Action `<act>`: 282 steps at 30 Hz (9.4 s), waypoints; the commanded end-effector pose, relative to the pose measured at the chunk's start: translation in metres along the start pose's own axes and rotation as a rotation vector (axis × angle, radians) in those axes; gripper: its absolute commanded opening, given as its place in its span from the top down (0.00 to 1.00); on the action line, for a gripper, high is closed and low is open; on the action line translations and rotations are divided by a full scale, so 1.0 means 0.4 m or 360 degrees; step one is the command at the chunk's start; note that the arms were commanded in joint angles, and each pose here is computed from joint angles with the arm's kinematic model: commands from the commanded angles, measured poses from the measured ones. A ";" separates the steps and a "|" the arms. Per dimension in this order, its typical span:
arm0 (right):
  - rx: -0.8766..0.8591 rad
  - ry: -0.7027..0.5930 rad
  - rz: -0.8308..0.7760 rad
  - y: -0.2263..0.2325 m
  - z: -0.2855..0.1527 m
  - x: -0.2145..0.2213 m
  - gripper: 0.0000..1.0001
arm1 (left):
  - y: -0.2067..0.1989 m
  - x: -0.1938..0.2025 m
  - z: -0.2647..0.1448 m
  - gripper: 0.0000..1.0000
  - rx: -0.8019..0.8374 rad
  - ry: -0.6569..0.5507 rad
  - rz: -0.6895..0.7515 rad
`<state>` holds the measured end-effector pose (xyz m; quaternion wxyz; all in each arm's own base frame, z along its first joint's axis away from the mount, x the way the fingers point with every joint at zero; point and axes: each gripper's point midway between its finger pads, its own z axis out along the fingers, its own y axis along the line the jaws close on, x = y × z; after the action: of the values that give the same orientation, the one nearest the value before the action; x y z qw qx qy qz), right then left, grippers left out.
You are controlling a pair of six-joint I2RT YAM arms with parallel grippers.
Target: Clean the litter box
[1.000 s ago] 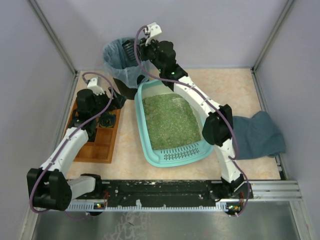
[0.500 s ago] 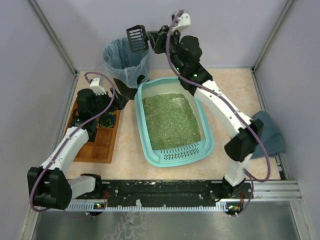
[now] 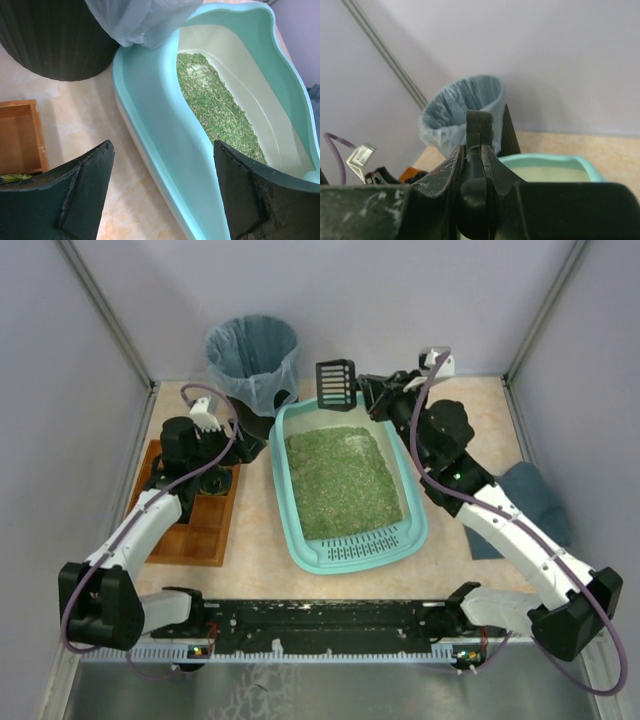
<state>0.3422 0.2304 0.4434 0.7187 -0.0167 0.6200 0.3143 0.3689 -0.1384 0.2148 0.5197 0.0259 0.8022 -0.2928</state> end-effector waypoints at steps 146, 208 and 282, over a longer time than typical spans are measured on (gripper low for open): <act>0.0167 0.0357 0.1425 -0.382 -0.150 0.405 1.00 | -0.082 0.027 0.021 0.15 -0.0129 0.0027 0.0367; 0.0288 0.0425 0.1645 -0.392 -0.134 0.414 1.00 | -0.057 0.033 0.030 0.14 -0.0191 0.0077 0.0309; 0.0185 0.0171 0.1355 -0.137 0.468 0.080 1.00 | 0.056 -0.031 -0.016 0.11 -0.0341 -0.0068 0.0106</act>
<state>0.5199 0.2688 0.4024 0.4458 0.2881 0.6460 0.5486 0.3763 -0.1133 0.2110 0.5375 -0.0105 0.8232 -0.1826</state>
